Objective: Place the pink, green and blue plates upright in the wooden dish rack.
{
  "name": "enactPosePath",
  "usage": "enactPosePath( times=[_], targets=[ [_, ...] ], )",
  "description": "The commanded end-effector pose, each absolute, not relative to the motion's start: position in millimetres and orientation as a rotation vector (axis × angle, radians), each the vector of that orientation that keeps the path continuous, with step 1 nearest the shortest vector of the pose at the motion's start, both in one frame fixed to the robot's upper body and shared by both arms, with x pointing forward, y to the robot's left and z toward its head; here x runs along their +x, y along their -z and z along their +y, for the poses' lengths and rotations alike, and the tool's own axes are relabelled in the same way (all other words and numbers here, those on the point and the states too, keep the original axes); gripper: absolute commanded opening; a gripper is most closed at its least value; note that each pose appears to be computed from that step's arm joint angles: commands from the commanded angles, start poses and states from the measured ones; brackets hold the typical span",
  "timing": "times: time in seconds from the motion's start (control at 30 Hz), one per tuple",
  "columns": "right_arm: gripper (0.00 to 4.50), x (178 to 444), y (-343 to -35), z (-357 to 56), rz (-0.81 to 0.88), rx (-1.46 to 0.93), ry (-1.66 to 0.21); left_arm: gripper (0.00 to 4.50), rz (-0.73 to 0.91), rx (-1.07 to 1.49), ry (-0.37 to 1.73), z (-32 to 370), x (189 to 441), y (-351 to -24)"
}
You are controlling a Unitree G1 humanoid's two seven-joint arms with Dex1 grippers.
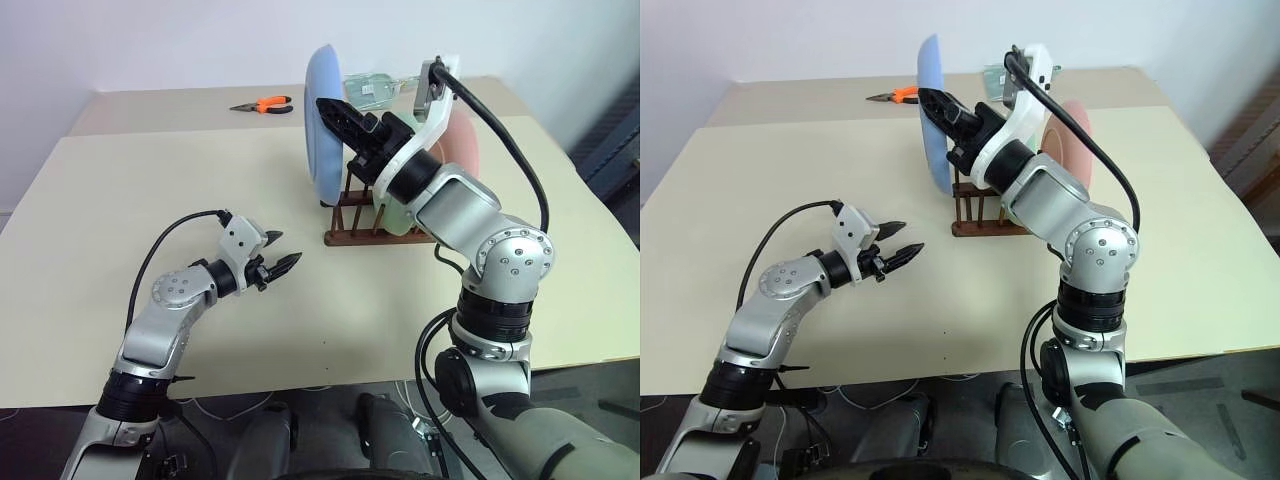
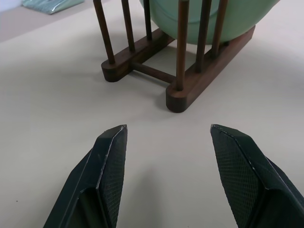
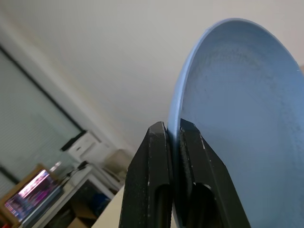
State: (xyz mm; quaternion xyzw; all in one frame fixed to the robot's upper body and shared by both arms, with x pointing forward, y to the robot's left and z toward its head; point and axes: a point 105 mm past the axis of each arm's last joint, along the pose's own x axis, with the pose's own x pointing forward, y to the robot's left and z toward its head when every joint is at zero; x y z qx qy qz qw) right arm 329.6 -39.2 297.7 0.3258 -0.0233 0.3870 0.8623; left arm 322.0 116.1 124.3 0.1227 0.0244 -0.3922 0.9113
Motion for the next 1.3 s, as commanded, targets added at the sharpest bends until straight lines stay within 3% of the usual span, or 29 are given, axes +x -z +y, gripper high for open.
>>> enactPosePath(
  times=[0.03, 0.4, 0.5, 0.6, 0.8, 0.93, 1.1, 1.3],
  targets=[
    [0.05, 331, -302, -47, -0.079, 0.695, -0.778, 2.86, 0.001, 0.269, 0.799, 118, 321, -135],
    [0.05, 345, -277, -54, 0.006, 0.71, -0.683, 2.86, 0.006, 0.264, 0.831, 113, 318, -133],
    [0.94, 348, -282, -59, -0.033, 0.677, -0.653, 2.86, 0.007, 0.261, 0.833, 112, 318, -133],
    [2.37, 348, -300, -66, -0.152, 0.501, -0.631, 2.86, 0.008, 0.258, 0.835, 112, 317, -133],
    [2.37, 329, -333, -75, -0.423, -0.041, -0.656, 2.86, 0.009, 0.257, 0.84, 110, 316, -133],
    [2.37, 305, -338, -104, -0.524, -0.148, -0.723, 2.86, 0.012, 0.271, 0.823, 113, 317, -131],
    [2.37, 272, -278, -184, -0.275, -0.243, -0.751, 2.86, 0.037, 0.288, 0.776, 129, 318, -124],
    [2.37, 255, -200, -254, 0.011, -0.243, -0.591, 2.86, 0.067, 0.289, 0.689, 156, 325, -112]
  ],
)
